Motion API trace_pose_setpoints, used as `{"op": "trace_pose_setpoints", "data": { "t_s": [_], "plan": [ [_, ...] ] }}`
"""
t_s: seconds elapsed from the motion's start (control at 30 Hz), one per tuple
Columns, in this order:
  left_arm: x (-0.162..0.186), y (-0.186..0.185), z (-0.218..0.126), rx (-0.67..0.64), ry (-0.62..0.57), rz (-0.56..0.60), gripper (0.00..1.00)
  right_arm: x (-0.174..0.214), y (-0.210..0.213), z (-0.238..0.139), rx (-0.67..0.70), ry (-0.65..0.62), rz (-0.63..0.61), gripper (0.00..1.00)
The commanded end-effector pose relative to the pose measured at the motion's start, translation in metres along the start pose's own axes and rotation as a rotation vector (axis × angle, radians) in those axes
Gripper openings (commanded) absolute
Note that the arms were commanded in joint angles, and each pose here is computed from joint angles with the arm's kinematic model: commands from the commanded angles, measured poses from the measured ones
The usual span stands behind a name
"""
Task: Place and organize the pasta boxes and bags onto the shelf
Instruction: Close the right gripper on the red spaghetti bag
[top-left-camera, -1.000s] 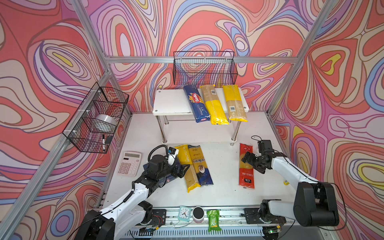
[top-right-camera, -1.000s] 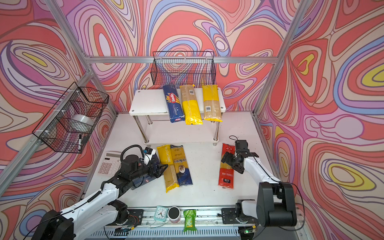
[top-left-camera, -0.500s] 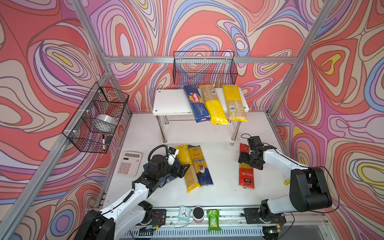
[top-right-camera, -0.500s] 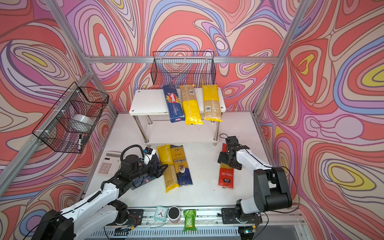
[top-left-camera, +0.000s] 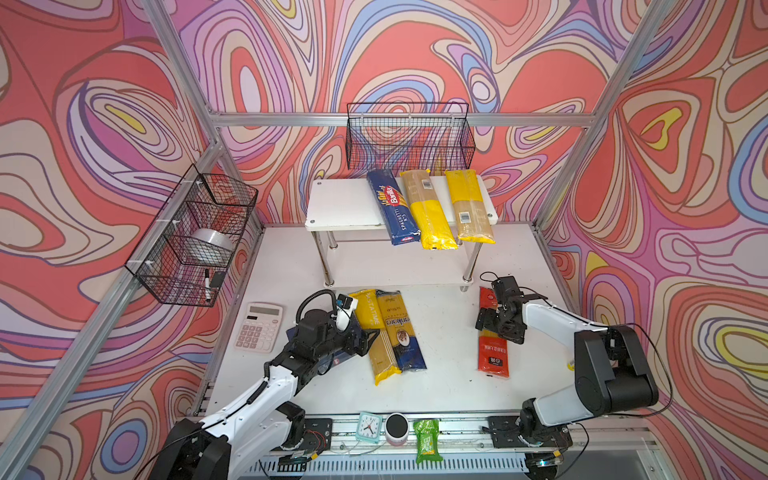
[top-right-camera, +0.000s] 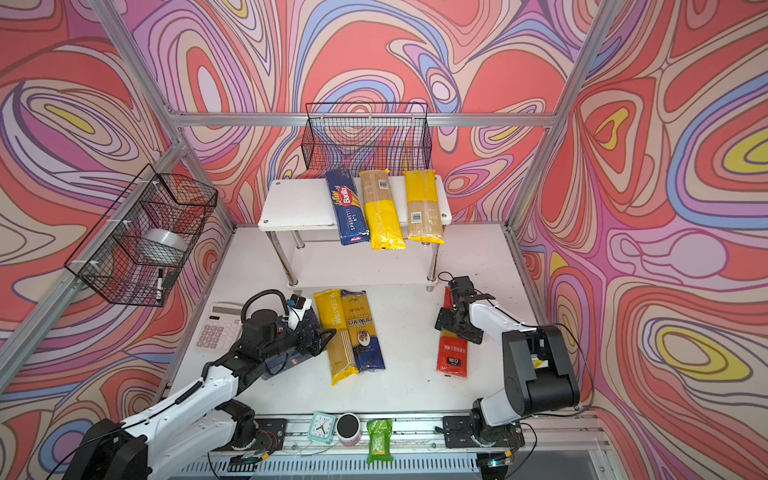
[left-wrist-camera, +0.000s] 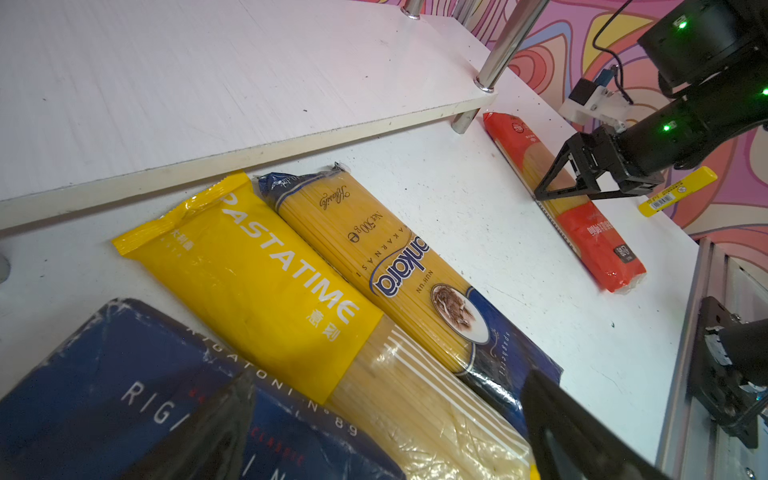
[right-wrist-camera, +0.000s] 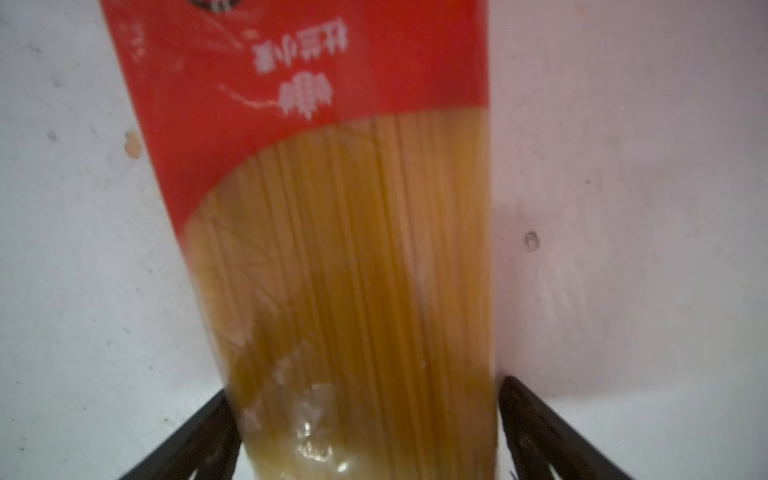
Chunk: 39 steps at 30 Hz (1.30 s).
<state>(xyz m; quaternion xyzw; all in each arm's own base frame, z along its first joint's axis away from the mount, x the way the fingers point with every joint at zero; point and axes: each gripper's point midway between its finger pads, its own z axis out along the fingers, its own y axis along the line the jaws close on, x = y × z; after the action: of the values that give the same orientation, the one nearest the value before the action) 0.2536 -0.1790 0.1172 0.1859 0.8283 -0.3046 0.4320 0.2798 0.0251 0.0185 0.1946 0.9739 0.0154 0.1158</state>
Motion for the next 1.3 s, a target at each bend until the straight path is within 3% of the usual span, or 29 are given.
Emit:
{"op": "trace_pose_setpoints", "data": {
  "t_s": [0.0,0.27,0.57,0.67,0.87,1.27],
  "plan": [
    [0.000,-0.002,0.000,0.008,-0.001,0.015,1.00,0.014,-0.002,0.012,-0.008,0.032,0.020,0.96],
    [0.000,-0.002,-0.001,0.005,-0.002,0.018,1.00,0.020,0.008,0.018,-0.072,0.053,0.019,0.86],
    [-0.003,-0.001,-0.004,-0.006,-0.015,0.025,1.00,0.021,0.008,0.014,-0.085,0.034,0.018,0.64],
    [-0.003,-0.001,-0.004,-0.007,-0.017,0.024,1.00,0.020,0.009,0.012,-0.095,0.020,0.018,0.51],
    [-0.002,-0.001,-0.004,-0.008,-0.015,0.023,1.00,0.020,0.011,0.009,-0.105,0.013,0.016,0.44],
    [-0.003,0.000,-0.005,-0.018,-0.022,0.028,1.00,0.005,0.016,-0.030,-0.162,-0.101,0.025,0.22]
  ]
}}
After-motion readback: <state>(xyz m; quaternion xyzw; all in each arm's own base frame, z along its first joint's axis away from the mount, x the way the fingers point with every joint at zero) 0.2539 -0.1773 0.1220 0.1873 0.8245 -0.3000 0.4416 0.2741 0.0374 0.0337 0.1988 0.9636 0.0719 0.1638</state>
